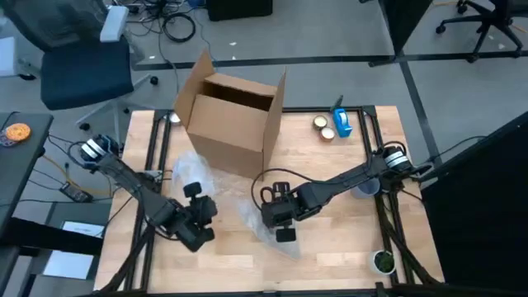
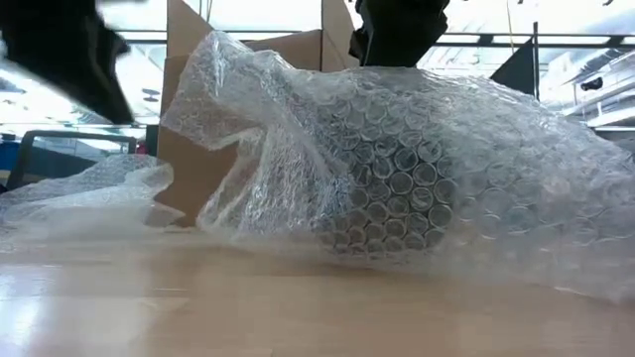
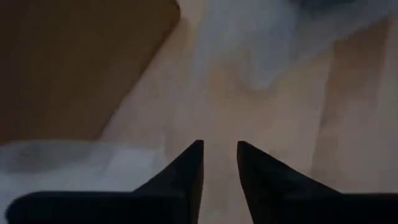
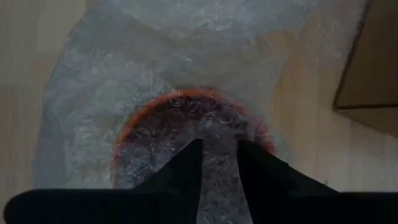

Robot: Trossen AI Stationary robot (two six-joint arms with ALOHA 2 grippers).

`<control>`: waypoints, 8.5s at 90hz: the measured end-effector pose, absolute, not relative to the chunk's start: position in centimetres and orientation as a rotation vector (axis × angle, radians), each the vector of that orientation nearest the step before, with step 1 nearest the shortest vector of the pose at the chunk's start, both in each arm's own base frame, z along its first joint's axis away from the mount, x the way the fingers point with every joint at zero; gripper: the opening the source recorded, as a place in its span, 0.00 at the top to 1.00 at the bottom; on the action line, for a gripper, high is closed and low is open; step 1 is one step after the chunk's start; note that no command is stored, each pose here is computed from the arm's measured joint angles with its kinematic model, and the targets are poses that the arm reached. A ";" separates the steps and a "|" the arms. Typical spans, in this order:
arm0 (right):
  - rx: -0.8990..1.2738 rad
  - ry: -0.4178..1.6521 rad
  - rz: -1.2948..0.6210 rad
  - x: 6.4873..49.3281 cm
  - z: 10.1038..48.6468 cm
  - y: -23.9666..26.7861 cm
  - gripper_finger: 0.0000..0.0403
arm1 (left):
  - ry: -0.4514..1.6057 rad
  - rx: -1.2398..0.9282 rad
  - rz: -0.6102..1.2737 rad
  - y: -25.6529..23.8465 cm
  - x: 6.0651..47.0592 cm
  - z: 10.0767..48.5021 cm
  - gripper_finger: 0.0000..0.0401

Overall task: Wrap mug
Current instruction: Wrap the orange mug with bubble wrap

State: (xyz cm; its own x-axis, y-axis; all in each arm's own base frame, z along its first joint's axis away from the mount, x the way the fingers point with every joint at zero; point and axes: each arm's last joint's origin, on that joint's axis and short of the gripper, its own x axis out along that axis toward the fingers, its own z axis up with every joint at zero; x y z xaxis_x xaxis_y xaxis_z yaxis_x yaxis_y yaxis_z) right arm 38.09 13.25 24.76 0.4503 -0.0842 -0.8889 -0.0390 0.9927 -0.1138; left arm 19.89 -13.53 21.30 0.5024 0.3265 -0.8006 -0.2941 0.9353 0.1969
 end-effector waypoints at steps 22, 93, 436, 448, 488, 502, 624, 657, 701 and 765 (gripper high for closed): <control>-0.124 1.105 -0.027 38.1 24.8 13.3 0.81 | 0.895 -0.016 0.281 -10.9 19.6 17.9 0.69; -0.110 1.111 -0.006 38.0 24.7 13.6 0.81 | 0.687 0.145 0.214 -9.9 22.0 19.1 0.68; -0.321 1.091 0.021 38.2 24.9 12.9 0.82 | 0.935 0.048 -0.133 -16.5 19.2 24.5 1.00; -0.364 1.096 0.060 38.2 24.8 13.0 0.82 | 0.960 0.127 -0.254 -17.2 18.6 24.4 1.00; -0.419 1.095 0.095 38.1 24.8 13.1 0.82 | 0.981 0.212 -0.272 -17.9 17.4 25.1 1.00; -0.427 1.079 0.093 38.3 25.3 13.1 0.81 | 1.074 0.221 -0.143 -16.8 16.7 24.6 1.00; -0.053 0.786 -0.071 36.1 30.4 21.6 0.82 | 0.648 0.467 -0.564 -27.9 18.8 19.1 0.75; 0.121 0.745 -0.136 36.3 30.6 21.8 0.82 | 0.443 0.491 -0.458 -28.8 21.9 18.0 0.59; 0.205 0.691 -0.147 34.8 30.8 24.4 0.82 | 0.491 0.383 -0.392 -31.9 24.5 13.0 0.58; 0.167 0.564 -0.042 34.0 29.6 27.3 0.82 | 0.595 0.069 -0.180 -30.3 27.0 10.5 0.97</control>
